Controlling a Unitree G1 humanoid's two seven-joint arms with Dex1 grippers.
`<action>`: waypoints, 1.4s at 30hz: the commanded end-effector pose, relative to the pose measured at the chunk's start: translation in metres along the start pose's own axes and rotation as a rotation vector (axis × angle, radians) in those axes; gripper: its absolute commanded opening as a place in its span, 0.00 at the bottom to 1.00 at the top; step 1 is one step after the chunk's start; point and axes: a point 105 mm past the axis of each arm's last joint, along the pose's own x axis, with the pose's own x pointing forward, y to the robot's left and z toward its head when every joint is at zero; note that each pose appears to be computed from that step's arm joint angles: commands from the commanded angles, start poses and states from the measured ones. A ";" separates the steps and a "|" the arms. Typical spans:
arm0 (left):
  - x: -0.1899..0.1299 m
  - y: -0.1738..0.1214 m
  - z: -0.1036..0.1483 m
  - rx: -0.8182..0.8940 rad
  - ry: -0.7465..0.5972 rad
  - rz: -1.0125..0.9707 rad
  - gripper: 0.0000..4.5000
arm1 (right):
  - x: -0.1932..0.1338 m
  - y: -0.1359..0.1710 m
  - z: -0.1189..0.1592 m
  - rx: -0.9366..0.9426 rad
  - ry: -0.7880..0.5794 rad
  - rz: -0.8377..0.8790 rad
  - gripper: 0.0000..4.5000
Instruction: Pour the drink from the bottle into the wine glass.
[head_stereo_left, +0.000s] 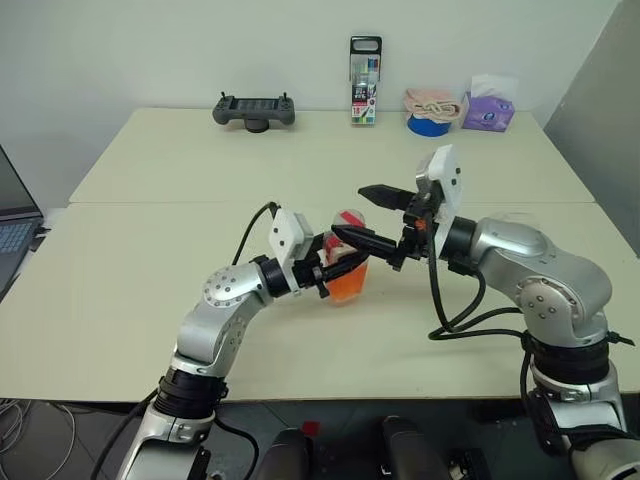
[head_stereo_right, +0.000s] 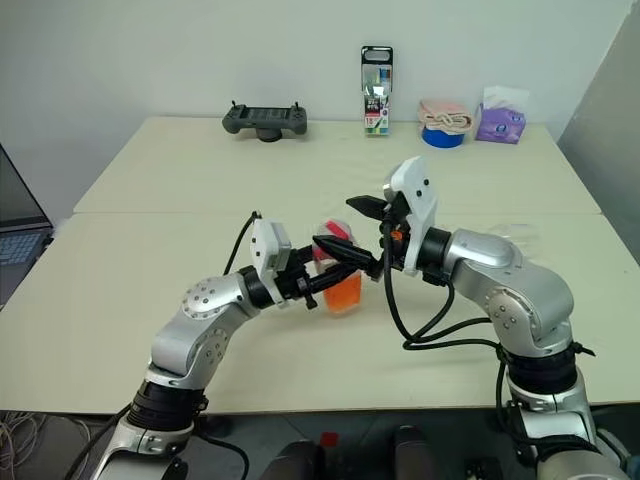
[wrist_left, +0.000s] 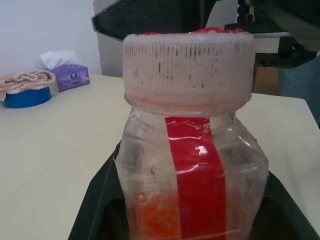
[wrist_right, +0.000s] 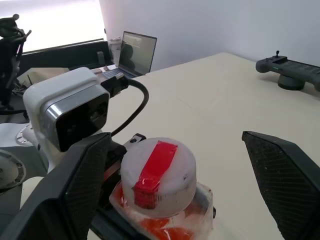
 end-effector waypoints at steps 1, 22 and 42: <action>0.003 -0.006 0.017 0.061 -0.053 -0.016 0.39 | 0.000 0.001 0.009 -0.074 -0.014 -0.013 0.80; 0.000 0.000 0.015 0.070 -0.042 0.010 0.39 | -0.002 0.006 0.002 -0.117 0.041 0.010 0.51; 0.001 -0.018 0.026 -0.040 0.004 -0.182 0.39 | -0.047 0.073 0.001 -0.136 0.130 0.920 0.41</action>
